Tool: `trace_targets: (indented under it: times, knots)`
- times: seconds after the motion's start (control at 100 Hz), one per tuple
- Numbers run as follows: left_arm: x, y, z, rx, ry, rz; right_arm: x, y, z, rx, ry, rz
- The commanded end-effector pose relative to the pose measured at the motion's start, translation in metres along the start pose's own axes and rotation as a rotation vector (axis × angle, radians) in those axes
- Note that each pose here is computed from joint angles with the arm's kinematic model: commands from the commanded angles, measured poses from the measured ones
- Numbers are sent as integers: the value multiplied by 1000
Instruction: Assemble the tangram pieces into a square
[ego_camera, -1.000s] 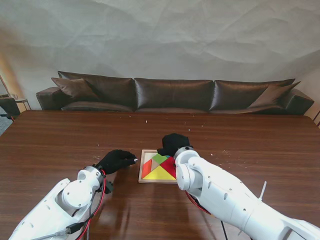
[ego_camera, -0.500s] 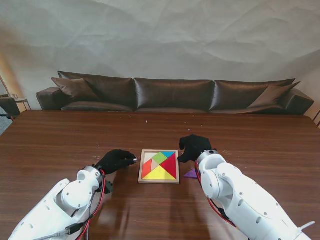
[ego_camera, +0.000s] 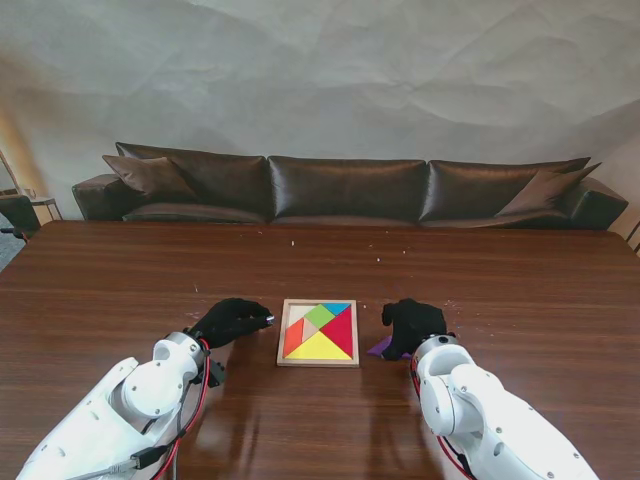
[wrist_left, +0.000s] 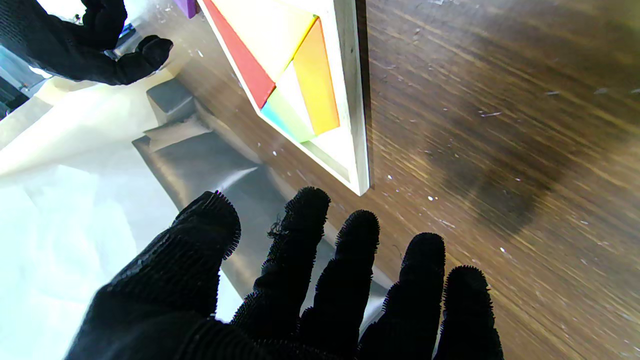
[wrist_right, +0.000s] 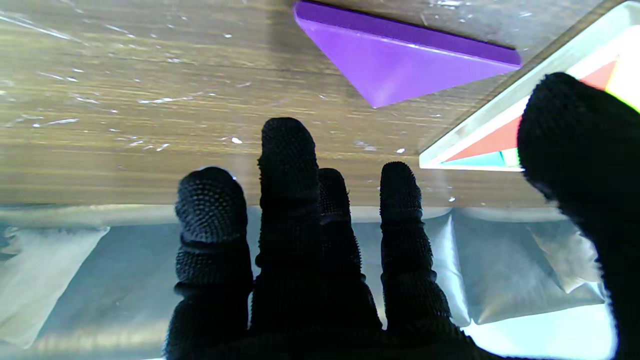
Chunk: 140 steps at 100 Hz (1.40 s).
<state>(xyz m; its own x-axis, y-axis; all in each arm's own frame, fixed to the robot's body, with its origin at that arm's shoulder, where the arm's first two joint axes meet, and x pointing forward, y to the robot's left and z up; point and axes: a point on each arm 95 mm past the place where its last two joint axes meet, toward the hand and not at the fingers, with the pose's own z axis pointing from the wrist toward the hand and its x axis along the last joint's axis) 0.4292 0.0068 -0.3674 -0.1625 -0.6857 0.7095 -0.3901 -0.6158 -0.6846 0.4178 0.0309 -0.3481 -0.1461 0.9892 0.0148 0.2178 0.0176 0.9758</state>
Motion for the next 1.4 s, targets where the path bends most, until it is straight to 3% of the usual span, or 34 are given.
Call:
trace_targets:
  times: [0.0,0.74,1.39]
  knots:
    - [2,1,0,-13,8,-2,1,-8,-2,8,-12,-11]
    - [3,2,0,-17,11,-3,8,-32,8,-5,-130,-40]
    - [3,2,-1,-18,7,-3,7,-47,17,13,-155,-35]
